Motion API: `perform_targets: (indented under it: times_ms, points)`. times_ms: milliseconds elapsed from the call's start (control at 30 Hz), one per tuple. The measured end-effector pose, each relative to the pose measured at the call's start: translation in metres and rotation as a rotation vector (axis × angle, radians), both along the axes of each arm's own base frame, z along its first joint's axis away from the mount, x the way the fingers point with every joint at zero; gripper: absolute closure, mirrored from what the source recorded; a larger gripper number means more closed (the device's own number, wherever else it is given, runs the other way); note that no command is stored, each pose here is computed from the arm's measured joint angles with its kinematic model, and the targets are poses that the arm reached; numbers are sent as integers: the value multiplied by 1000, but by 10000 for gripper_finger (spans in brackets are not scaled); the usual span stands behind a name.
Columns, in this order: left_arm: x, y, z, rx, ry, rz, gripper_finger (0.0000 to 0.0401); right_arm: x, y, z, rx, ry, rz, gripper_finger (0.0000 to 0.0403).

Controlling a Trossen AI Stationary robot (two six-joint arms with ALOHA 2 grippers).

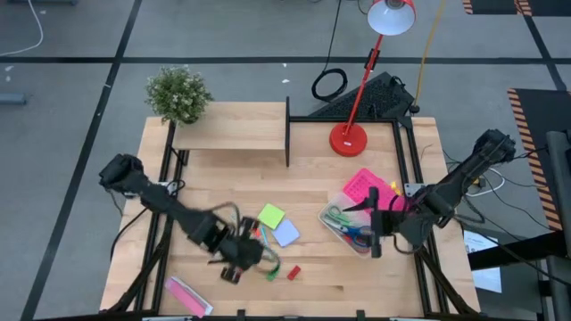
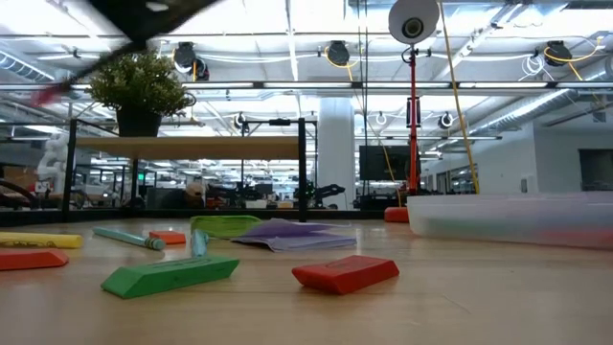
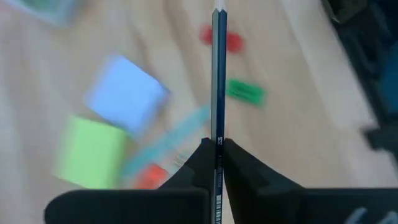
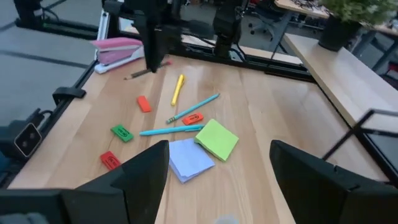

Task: Pack school essentials
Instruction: Put the black pencil into the pink supply box

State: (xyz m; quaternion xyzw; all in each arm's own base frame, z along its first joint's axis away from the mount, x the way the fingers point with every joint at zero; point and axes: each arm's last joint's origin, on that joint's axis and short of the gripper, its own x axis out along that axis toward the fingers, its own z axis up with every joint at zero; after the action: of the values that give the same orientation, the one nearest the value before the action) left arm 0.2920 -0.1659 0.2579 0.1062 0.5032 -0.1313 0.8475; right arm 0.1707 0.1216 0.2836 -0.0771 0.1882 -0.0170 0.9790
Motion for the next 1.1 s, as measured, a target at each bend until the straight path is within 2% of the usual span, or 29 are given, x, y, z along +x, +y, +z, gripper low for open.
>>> perform_targets:
  times_ms: [167, 333, 433, 700, 867, 1000, 1100]
  points:
    - [29, 32, 27, 86, -118, -98, 377, -14, -12, 7, 38, 6, -23, 131]
    - [53, 69, 49, 168, -268, -136, 376, -23, -24, 17, -23, -70, -136, 131]
    - [63, 87, 54, 197, -348, -170, 376, -28, -30, 22, -63, -106, -176, 131]
    - [89, 116, 58, 211, -539, -232, 375, -35, -35, 27, -86, -119, -164, 131]
    - [97, 129, 59, 223, -583, -194, 375, -35, -35, 24, -76, -92, -168, 131]
    - [101, 140, 51, 230, -546, -122, 375, -28, -30, 21, -69, -94, -172, 131]
    - [105, 144, 41, 232, -501, -87, 375, -13, -23, 20, -67, -116, -184, 135]
